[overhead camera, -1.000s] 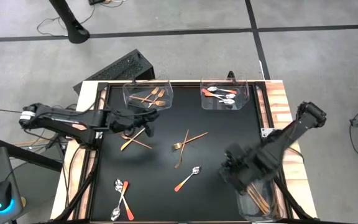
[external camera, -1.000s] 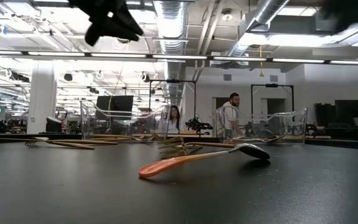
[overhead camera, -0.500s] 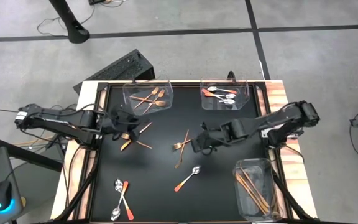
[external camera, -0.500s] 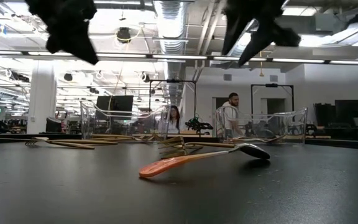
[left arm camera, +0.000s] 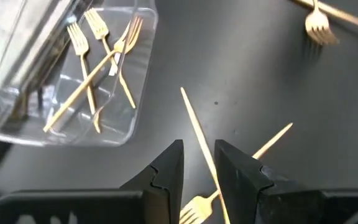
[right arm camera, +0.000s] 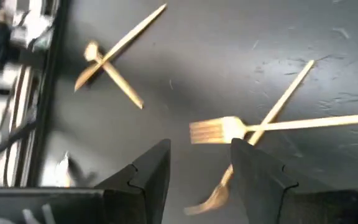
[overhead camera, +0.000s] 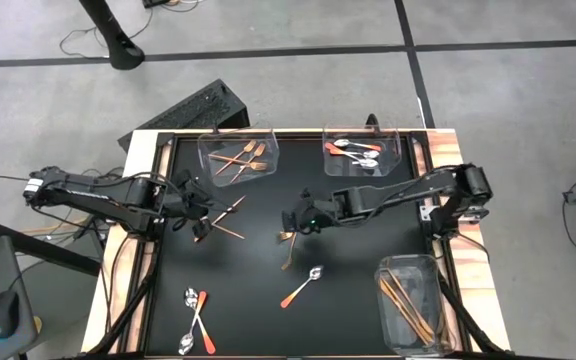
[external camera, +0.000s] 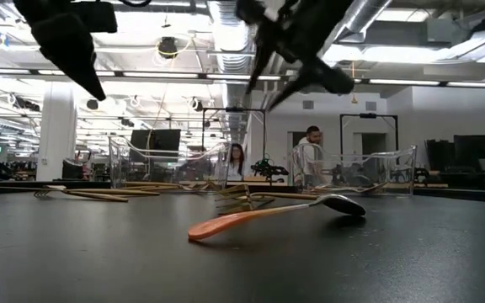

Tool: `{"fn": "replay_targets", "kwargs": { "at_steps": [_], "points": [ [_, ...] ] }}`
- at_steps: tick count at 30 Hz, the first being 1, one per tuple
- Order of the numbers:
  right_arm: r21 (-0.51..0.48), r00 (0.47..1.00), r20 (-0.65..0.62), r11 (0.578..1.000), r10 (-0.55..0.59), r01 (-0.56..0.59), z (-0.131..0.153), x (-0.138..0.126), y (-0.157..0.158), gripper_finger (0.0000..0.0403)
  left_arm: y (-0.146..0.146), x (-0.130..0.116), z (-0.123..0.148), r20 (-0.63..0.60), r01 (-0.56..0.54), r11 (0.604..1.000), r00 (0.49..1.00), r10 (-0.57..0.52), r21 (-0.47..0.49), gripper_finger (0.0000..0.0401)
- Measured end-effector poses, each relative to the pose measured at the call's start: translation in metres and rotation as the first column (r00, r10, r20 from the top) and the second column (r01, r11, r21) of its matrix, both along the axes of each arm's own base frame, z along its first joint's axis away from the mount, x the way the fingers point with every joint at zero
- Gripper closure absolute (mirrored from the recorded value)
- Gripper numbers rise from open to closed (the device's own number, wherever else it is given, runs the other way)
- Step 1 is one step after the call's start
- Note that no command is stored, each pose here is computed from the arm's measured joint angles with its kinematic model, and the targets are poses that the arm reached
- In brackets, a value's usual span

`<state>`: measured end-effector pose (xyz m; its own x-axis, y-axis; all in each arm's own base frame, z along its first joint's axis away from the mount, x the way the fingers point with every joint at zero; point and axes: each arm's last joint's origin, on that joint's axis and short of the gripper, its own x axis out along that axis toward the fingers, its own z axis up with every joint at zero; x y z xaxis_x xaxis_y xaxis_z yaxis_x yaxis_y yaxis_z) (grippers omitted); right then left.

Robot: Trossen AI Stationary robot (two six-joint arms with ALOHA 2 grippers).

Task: Sort silverware by color (type)
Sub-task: Put the orange spoon into the top right transparent bin

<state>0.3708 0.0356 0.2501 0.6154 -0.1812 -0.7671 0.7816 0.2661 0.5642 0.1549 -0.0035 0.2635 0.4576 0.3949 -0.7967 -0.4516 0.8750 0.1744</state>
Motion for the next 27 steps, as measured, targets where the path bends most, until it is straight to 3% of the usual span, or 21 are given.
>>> {"fn": "replay_targets", "kwargs": {
  "at_steps": [5, 8, 10, 12, 18, 27],
  "points": [
    [0.047, 0.998, 0.022, 0.998, -0.052, 0.051, -0.014, 0.017, 0.008, 0.0214, 0.0, 0.0, 0.0, -0.049, 0.094, 0.995, 0.995, -0.092, 0.033, 0.0321],
    [0.039, 1.0, -0.017, 0.999, -0.02, 0.021, -0.021, 0.021, 0.015, 0.0214, -0.001, 0.001, -0.001, -0.064, 0.133, 0.991, 0.989, -0.132, 0.012, 0.0321],
    [0.078, 1.0, 0.024, 0.997, 0.007, -0.009, -0.019, 0.03, 0.021, 0.0214, -0.001, 0.0, -0.002, -0.072, 0.148, 0.989, 0.986, -0.149, -0.022, 0.0321],
    [0.105, 0.995, -0.071, 0.993, 0.066, -0.058, -0.025, 0.026, 0.027, 0.0214, -0.001, 0.001, -0.002, -0.064, 0.141, 0.989, 0.988, -0.144, -0.048, 0.0321],
    [0.156, 0.95, -0.152, 0.956, 0.272, -0.249, -0.036, 0.028, 0.058, 0.023, -0.001, -0.001, -0.001, -0.044, 0.11, 0.993, 0.993, -0.111, -0.043, 0.0321],
    [0.175, 0.935, -0.211, 0.952, 0.286, -0.252, -0.036, 0.023, 0.071, 0.0254, -0.001, 0.008, 0.001, 0.018, 0.119, 0.993, 0.993, -0.119, -0.016, 0.0321]
  ]
}}
